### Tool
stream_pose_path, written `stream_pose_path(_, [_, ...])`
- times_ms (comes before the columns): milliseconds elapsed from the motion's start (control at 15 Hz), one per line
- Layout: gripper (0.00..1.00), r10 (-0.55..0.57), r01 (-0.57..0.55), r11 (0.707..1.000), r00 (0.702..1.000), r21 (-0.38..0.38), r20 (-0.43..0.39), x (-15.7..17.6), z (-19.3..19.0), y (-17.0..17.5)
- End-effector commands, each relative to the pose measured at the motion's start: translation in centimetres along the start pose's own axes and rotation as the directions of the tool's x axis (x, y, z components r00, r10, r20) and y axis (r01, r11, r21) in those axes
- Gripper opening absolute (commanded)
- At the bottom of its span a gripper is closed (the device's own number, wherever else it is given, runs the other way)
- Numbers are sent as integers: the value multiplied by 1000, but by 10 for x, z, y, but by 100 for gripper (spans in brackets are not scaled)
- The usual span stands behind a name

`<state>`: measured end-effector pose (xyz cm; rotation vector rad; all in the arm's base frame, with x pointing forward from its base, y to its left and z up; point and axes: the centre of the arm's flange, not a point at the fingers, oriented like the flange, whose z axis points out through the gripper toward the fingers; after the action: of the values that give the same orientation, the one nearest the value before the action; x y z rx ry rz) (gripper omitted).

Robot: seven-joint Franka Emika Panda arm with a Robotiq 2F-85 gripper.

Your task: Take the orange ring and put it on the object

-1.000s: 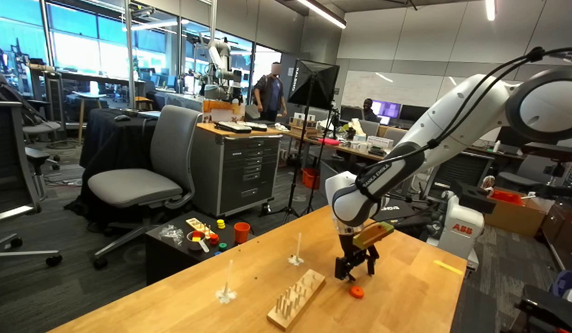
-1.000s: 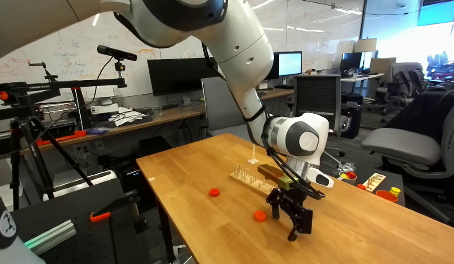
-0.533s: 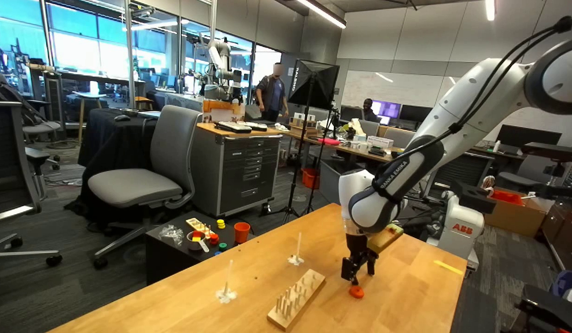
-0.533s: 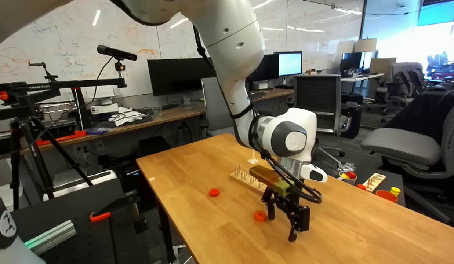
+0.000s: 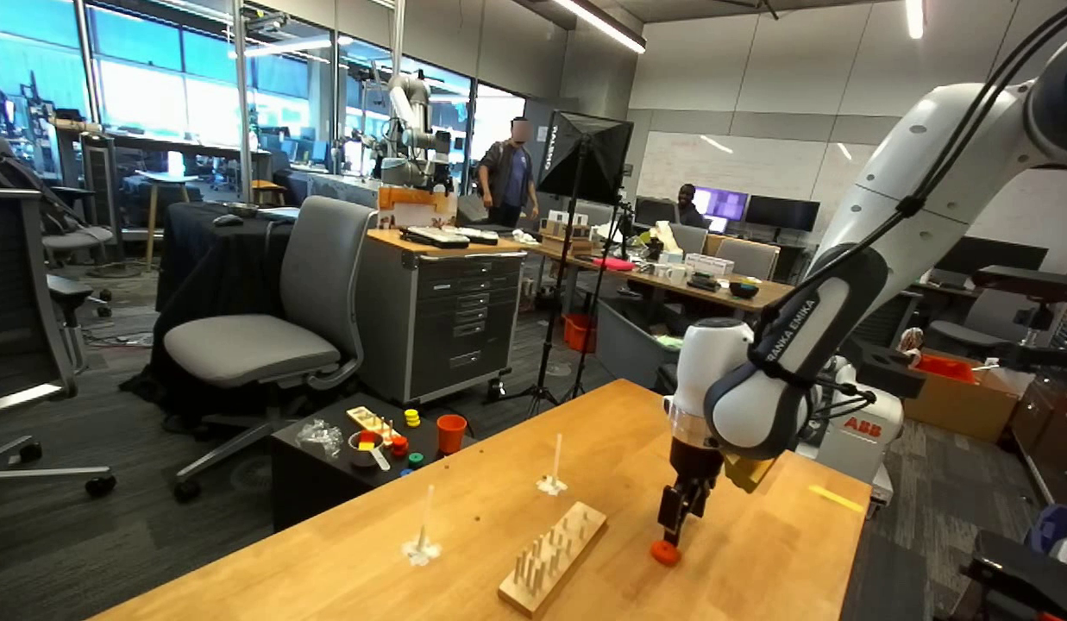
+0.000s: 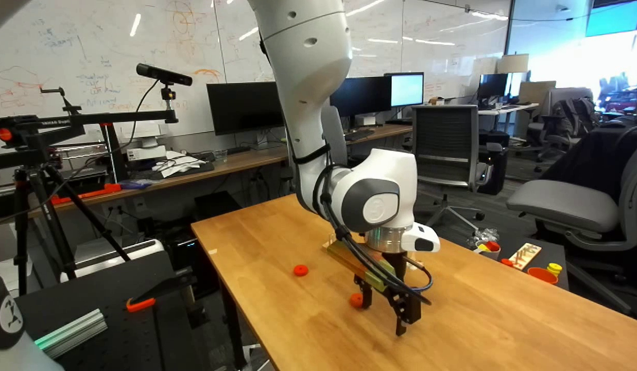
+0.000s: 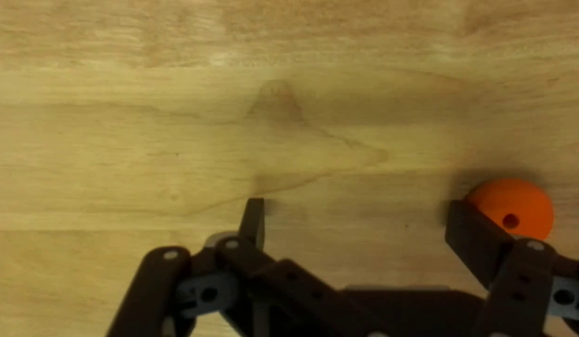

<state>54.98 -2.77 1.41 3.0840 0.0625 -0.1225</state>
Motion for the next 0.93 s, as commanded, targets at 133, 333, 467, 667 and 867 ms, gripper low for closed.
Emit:
stream_pose_path(133, [100, -51, 54, 998, 996, 34, -76, -49, -30, 0])
stream_pose_path(333, [100, -52, 55, 998, 996, 30, -74, -60, -42, 2])
stream_pose_path(467, [100, -52, 54, 998, 997, 28, -59, -61, -48, 0])
stream_pose_path(667, [100, -73, 75, 997, 995, 34, -61, -60, -52, -6])
stream_pose_path(867, [100, -82, 84, 996, 994, 35, -69, -57, -49, -24])
